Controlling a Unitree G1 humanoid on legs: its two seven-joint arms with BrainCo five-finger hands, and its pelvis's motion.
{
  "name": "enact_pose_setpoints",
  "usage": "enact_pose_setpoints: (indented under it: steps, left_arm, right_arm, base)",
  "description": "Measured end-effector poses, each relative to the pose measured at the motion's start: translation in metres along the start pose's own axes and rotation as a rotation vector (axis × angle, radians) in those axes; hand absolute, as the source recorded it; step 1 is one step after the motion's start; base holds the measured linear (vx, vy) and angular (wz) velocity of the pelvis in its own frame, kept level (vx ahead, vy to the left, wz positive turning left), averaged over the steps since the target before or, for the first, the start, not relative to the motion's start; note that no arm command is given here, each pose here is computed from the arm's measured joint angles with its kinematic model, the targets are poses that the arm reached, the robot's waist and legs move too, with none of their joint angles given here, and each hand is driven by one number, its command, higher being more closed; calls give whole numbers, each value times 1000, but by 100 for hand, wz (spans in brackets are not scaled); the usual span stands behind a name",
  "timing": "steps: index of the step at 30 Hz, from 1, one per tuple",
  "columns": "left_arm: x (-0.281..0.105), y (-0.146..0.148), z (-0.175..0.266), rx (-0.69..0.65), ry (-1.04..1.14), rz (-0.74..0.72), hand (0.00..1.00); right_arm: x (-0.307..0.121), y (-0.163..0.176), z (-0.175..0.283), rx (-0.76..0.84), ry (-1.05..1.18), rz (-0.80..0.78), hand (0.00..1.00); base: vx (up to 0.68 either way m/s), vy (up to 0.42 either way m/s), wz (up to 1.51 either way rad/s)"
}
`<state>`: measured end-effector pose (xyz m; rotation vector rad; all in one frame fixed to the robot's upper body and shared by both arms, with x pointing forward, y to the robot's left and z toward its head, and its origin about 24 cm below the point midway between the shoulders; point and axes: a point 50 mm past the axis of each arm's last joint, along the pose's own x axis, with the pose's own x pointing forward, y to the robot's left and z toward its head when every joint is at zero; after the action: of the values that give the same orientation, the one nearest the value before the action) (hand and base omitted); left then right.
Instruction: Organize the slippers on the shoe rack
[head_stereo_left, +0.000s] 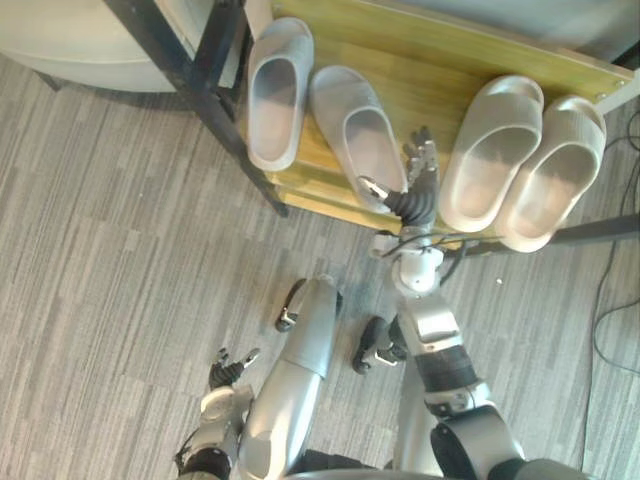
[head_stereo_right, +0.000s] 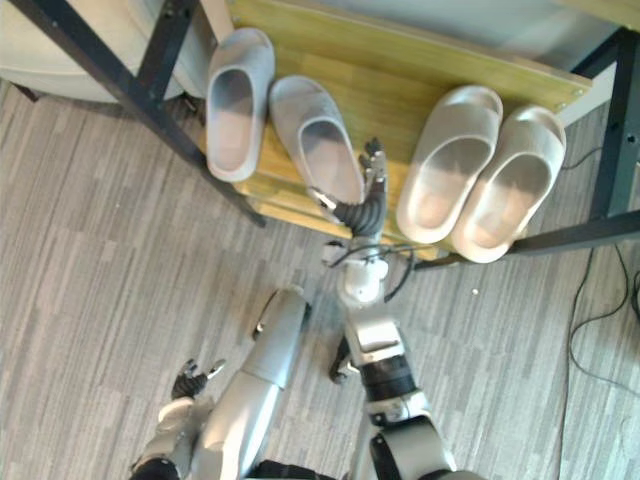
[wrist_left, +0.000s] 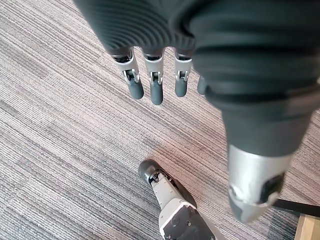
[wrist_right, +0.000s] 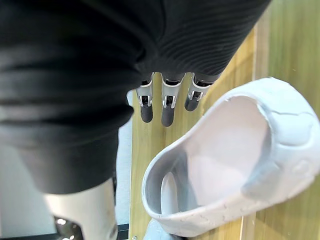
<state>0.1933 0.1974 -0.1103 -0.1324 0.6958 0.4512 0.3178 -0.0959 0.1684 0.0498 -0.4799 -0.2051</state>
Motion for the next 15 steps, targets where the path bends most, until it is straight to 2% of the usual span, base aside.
enact_pose_setpoints:
  steps: [15]
  left_arm:
    - [0, 1, 1, 1, -6, 1, 0]
  right_arm:
    - [7, -27, -8, -102, 21, -105, 0]
  base:
    - [8, 0, 0]
